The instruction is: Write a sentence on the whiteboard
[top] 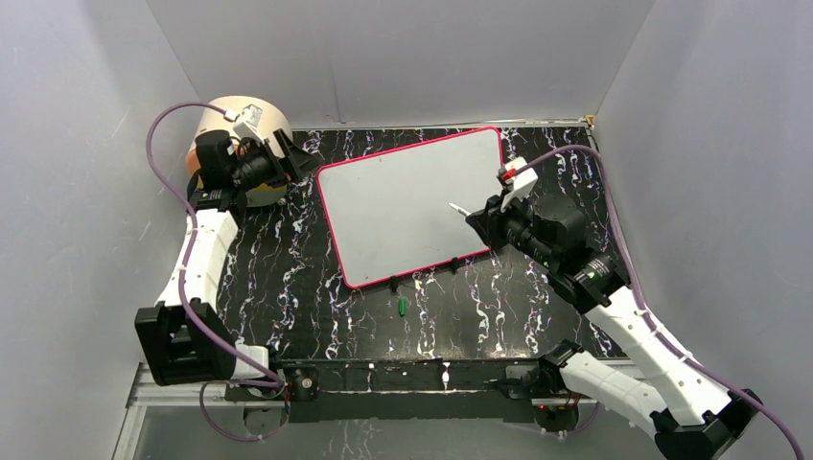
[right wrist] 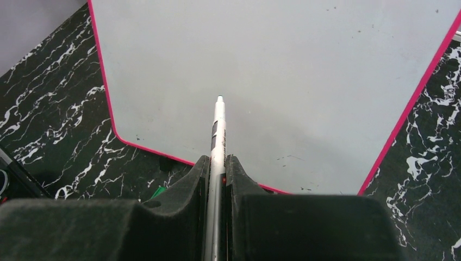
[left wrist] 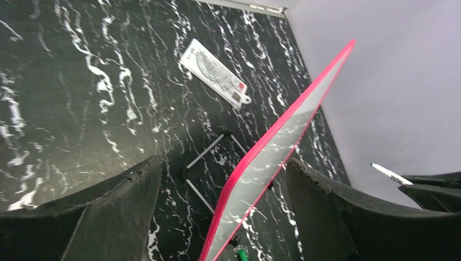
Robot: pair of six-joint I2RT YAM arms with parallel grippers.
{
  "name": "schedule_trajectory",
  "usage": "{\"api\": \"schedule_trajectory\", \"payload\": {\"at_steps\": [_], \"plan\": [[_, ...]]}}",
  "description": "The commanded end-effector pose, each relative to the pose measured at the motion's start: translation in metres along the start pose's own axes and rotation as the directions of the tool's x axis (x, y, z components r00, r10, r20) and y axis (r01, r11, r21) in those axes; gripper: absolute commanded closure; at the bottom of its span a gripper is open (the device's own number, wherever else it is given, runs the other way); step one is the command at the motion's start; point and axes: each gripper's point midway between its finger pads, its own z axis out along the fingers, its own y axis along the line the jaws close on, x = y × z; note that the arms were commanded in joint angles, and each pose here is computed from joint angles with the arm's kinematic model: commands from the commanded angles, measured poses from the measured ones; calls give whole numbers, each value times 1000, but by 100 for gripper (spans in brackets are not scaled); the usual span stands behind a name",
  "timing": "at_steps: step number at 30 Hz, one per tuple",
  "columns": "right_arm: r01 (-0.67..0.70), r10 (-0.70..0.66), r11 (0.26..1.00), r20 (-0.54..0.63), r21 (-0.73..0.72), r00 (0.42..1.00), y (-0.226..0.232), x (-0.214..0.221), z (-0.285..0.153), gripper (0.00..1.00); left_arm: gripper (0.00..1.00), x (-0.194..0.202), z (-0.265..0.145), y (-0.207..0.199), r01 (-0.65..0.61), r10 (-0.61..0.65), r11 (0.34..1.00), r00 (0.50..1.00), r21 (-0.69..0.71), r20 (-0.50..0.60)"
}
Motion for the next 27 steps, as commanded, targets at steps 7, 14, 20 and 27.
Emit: {"api": "schedule_trajectory", "payload": {"at_steps": [7,14,20,27], "plan": [[27,-13,995,142,-99,990,21,-47,9,100,16,12,3,-29,-39,60,952,996,305,-59],[14,4,992,145,-122,989,27,-46,18,100,22,25,16,-21,11,35,933,992,358,-122],[28,-8,991,146,-129,989,37,-45,25,100,39,35,24,-20,56,12,910,987,412,-160],[48,-26,988,141,-149,990,52,-44,34,100,64,48,29,-20,78,12,891,981,448,-194]]}}
